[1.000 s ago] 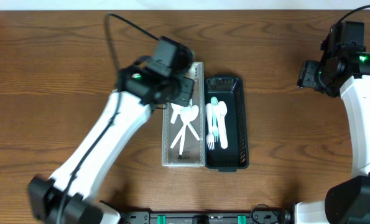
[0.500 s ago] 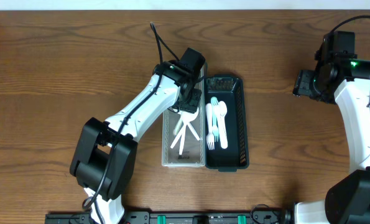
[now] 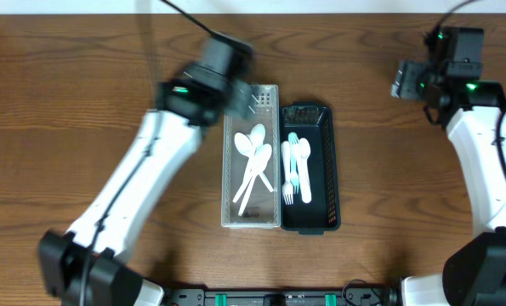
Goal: Pack container
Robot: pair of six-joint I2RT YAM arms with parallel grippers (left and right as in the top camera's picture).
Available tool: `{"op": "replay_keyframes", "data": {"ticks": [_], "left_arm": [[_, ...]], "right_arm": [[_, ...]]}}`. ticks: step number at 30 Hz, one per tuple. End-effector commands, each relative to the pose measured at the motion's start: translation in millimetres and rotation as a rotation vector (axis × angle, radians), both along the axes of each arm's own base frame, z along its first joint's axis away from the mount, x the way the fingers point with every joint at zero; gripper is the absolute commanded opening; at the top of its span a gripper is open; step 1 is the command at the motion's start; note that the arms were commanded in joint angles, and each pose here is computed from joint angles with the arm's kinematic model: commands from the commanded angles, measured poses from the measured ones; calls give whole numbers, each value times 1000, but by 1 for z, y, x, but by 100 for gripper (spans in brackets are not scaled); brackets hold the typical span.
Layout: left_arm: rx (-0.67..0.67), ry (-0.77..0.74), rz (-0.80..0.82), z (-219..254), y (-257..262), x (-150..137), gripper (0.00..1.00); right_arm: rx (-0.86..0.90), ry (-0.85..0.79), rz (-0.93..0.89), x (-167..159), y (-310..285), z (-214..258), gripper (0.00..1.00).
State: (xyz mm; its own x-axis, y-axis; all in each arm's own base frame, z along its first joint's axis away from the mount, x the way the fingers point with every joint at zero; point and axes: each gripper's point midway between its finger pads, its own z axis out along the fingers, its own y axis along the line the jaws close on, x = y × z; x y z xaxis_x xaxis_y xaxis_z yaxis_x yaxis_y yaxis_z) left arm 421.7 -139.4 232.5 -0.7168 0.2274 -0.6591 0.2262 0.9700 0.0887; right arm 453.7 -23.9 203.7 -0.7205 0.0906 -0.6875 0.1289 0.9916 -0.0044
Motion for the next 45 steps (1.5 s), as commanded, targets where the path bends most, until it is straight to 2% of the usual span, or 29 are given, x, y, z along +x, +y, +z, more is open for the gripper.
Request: {"op": "replay_keyframes", "data": {"ticks": [1,5,8,13,16,20,27,34,39,45], "left_arm": [[43,-47,152,3,61,27,98],[28,-122,292,6,121,59,98],[54,-105,343,-3,157,63,98],[76,2,420,-20,195,38,98],[27,-6,461,-19,199,25,98],[14,-68,460,-9,197,4,98],[-49,-230,458,1,187,-49,98],[-18,-437,318,-3,162,-121,98],[-47,-555,300,-16,158,-164,98],[-63,-629,301,-10,159,-187,98]], "right_arm": [[-76,-24,148,21,26,-10,99],[-82,-75,186,44,45,-19,99],[-109,-102,211,51,46,-17,99],[-114,-59,181,42,33,-20,99],[-124,-16,149,30,21,-23,99],[-128,-81,135,16,16,-3,99],[-133,-192,130,-40,16,4,99],[-137,-305,136,-118,19,3,99],[-142,-285,169,-174,24,-26,99],[-131,-239,182,-225,24,-55,99]]}}
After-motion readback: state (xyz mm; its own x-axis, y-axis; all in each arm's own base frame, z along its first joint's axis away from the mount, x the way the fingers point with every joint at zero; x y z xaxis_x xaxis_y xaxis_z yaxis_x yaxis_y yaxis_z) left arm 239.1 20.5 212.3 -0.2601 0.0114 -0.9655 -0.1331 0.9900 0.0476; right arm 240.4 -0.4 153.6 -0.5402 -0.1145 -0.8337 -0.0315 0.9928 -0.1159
